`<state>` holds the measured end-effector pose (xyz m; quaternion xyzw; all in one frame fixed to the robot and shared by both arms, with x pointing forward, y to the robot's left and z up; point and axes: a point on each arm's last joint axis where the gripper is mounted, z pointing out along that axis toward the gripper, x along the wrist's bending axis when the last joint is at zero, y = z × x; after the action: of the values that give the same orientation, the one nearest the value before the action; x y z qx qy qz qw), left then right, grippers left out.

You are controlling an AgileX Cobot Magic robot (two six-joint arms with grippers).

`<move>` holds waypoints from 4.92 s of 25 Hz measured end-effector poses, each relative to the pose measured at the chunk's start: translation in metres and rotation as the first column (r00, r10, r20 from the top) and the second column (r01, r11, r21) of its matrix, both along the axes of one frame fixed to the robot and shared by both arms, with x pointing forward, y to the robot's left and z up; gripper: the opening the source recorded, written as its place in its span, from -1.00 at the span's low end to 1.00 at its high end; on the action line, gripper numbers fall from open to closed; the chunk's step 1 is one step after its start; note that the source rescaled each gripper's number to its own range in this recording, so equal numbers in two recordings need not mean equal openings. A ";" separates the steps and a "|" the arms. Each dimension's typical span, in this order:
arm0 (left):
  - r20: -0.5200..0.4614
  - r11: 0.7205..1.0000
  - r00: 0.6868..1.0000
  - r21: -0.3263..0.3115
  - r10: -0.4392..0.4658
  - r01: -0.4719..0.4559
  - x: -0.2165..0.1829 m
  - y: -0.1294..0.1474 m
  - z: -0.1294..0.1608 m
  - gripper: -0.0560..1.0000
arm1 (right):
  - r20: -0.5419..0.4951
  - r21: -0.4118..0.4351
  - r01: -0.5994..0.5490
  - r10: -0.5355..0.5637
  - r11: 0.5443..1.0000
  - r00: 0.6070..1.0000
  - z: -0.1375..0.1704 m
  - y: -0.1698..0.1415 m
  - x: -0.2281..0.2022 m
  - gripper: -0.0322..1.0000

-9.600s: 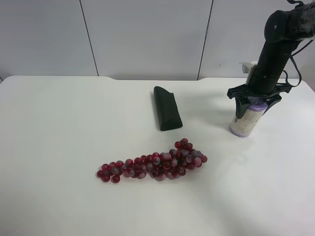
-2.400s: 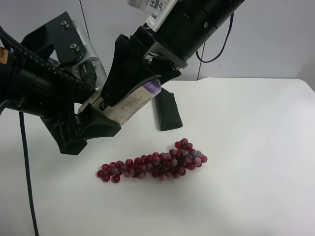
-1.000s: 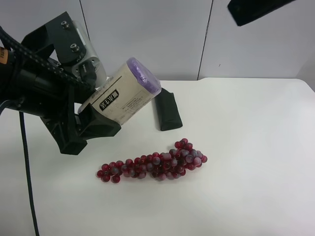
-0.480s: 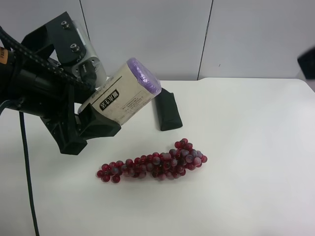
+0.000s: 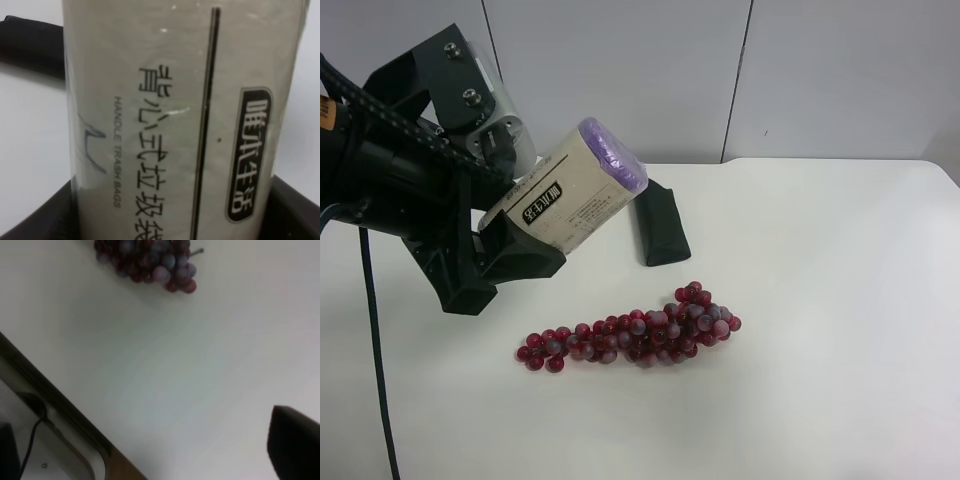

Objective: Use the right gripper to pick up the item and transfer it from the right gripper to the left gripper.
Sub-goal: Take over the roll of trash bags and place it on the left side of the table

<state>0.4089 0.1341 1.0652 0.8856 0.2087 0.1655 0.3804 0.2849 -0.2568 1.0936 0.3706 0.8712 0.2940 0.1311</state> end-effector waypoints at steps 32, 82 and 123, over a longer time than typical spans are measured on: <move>-0.001 1.000 1.000 0.001 0.000 0.000 0.000 0.000 0.000 -0.88 | 0.196 0.219 0.156 -0.200 0.963 0.960 -0.047 -0.033 -0.035 0.99; -0.443 0.595 0.465 0.214 0.766 -0.775 0.113 0.143 -0.110 -0.88 | 0.283 0.301 0.569 -0.641 0.765 0.713 -0.046 -0.041 -0.049 0.99; -0.454 0.589 0.432 0.295 0.780 -0.753 0.124 0.146 -0.149 0.97 | 0.283 0.301 0.569 -0.641 0.765 0.713 -0.046 -0.041 -0.049 1.00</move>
<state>0.5325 0.2799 0.9164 0.7102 0.6806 0.0683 0.1669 0.2354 -0.2977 1.0473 0.5848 0.6271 0.3810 0.3457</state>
